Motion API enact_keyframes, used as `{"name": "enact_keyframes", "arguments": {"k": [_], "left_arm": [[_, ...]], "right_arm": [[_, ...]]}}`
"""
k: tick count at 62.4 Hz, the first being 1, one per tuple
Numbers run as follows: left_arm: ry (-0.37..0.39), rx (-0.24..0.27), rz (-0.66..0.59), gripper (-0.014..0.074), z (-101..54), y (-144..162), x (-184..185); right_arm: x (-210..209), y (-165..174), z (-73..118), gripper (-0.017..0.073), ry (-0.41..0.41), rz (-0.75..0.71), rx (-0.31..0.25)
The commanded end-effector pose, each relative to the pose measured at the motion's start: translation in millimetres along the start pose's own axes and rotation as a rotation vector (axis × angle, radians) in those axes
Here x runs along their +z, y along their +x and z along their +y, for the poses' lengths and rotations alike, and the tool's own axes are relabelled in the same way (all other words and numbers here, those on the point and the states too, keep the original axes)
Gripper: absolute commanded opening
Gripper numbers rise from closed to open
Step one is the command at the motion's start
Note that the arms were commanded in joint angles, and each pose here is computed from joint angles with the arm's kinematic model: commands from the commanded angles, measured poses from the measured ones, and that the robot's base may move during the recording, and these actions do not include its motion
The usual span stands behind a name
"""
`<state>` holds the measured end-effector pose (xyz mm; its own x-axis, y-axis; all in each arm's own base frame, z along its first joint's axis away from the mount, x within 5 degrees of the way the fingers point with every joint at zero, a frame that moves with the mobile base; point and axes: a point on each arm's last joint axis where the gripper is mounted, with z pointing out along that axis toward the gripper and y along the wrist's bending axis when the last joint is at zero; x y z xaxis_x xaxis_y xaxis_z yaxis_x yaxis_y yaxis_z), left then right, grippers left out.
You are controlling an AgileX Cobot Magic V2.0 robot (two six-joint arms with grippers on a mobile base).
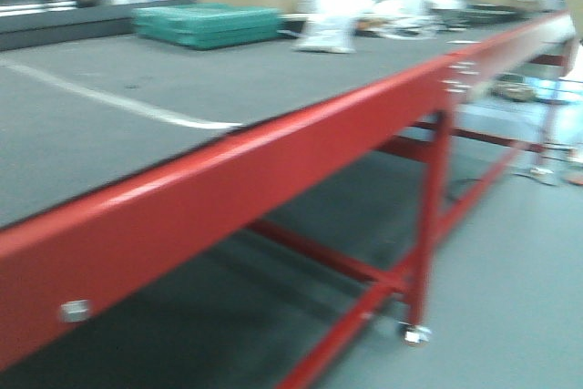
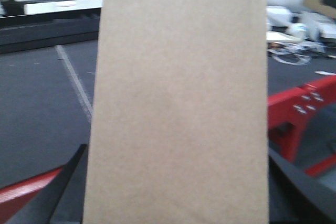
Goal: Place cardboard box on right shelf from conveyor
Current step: 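Carry the box in the right gripper while driving away from the conveyor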
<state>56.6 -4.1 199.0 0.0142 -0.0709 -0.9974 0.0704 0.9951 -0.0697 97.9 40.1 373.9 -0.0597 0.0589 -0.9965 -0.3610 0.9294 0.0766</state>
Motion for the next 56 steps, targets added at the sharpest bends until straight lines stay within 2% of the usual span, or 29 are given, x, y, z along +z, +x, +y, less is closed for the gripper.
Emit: {"name": "enact_keyframes", "arguments": {"k": [1, 56], "left_arm": [[-0.002, -0.010, -0.105, -0.0119, 0.1, -10.1, -1.5], [-0.002, -0.010, -0.105, -0.0119, 0.1, -10.1, -1.5]], "right_arm": [[-2.9, -17.2, 3.2, 0.0160, -0.032, -0.113, -0.027], [-2.9, -17.2, 3.2, 0.0160, -0.032, -0.113, -0.027]]}}
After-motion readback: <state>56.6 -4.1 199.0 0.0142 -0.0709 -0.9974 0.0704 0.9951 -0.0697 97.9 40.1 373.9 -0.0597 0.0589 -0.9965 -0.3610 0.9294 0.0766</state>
